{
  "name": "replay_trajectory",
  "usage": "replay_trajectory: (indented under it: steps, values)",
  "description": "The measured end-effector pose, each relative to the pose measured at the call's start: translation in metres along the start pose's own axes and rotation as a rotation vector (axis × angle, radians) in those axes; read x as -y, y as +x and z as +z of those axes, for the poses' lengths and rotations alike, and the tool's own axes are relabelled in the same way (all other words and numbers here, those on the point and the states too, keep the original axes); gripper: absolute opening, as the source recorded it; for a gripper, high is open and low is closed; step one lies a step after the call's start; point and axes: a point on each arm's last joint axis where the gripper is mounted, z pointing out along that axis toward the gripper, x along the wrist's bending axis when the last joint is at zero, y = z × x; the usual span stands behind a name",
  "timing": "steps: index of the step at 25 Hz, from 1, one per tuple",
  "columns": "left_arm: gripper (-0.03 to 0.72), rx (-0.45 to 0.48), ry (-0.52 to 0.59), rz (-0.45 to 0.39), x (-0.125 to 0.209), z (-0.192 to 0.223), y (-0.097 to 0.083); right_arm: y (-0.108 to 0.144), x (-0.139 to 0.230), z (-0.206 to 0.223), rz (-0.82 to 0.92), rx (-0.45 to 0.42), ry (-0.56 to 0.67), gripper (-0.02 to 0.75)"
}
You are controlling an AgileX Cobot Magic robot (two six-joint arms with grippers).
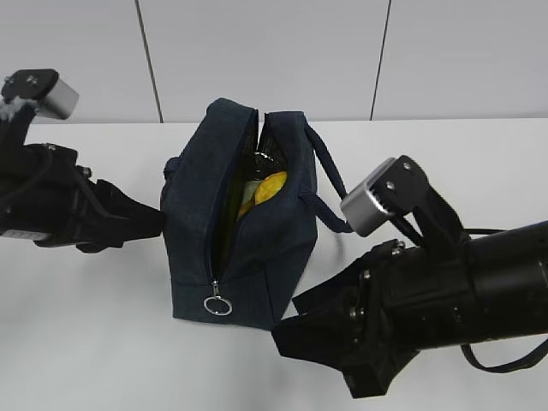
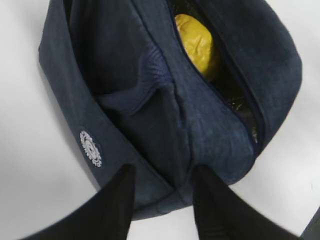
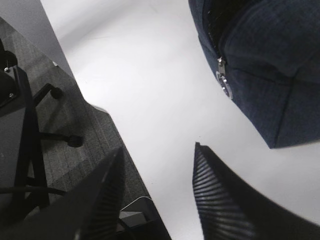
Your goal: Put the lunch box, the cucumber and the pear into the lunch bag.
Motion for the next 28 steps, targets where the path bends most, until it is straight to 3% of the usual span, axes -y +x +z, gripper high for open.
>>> replay_trajectory:
  steps: [7, 17, 23, 28]
  values:
    - [0.236, 0.015, 0.029, -0.006, 0.005, 0.018, 0.007, -0.004, 0.006, 0.01, 0.009, -0.032, 0.02, 0.358]
    - [0.236, 0.091, 0.012, 0.016, 0.003, 0.011, -0.003, -0.005, 0.005, 0.011, -0.022, -0.026, 0.004, 0.358]
    - [0.236, 0.084, -0.024, 0.035, -0.002, 0.002, -0.007, -0.005, 0.005, 0.011, -0.028, -0.026, 0.004, 0.358]
    - [0.236, 0.058, -0.053, 0.001, -0.005, 0.002, -0.004, -0.005, 0.005, 0.011, -0.025, -0.025, 0.001, 0.358]
